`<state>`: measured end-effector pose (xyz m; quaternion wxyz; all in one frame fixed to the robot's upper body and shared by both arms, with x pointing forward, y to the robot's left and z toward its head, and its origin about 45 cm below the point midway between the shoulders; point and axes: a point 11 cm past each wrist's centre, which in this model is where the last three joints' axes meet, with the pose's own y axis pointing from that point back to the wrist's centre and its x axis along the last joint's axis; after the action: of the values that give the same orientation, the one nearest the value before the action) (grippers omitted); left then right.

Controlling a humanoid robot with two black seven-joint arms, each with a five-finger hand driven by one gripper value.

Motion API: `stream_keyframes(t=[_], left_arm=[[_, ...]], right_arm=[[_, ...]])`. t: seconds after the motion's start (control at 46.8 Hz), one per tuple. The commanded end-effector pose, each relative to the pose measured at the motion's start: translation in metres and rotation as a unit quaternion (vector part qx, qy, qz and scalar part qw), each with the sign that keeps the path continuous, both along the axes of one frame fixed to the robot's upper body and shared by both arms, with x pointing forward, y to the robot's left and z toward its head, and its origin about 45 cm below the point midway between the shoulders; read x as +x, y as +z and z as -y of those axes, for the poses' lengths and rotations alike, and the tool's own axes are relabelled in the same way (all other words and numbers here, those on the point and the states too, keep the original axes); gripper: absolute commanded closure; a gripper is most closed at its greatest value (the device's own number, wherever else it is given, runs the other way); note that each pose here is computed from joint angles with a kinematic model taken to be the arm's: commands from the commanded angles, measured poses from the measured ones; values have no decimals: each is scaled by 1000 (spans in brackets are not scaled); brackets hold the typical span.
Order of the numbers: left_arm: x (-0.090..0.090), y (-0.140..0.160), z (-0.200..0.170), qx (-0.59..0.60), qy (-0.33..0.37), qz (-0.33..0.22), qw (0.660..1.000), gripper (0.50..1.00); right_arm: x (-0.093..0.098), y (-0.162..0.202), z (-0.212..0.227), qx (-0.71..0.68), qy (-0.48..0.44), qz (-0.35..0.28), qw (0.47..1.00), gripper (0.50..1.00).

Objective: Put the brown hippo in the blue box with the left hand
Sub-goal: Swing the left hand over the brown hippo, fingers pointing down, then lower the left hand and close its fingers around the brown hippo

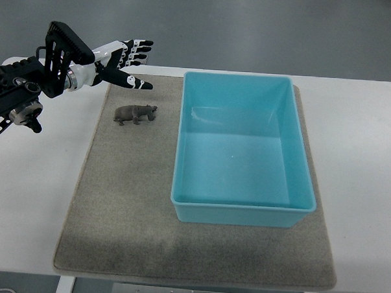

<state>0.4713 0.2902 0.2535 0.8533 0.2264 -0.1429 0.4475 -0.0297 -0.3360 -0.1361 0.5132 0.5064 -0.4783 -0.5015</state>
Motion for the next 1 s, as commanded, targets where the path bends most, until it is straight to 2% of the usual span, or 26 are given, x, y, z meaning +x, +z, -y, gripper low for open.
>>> stream_keyframes(t=[0.0,0.278,0.534,0.983], left_arm=[[-2,0,-6,48,-19,4,999,508],[-7,4,-8,144,-64,27,987,508],[-10,-7,-9,245,-104,42,963,508],[-11,-14,-4,295,-131,42,945,510]], right_arm=[[0,0,0,0,0,0,1000,564],[0,0,0,0,0,0,1000,564],[0,0,0,0,0,0,1000,564],[0,0,0,0,0,0,1000,564]])
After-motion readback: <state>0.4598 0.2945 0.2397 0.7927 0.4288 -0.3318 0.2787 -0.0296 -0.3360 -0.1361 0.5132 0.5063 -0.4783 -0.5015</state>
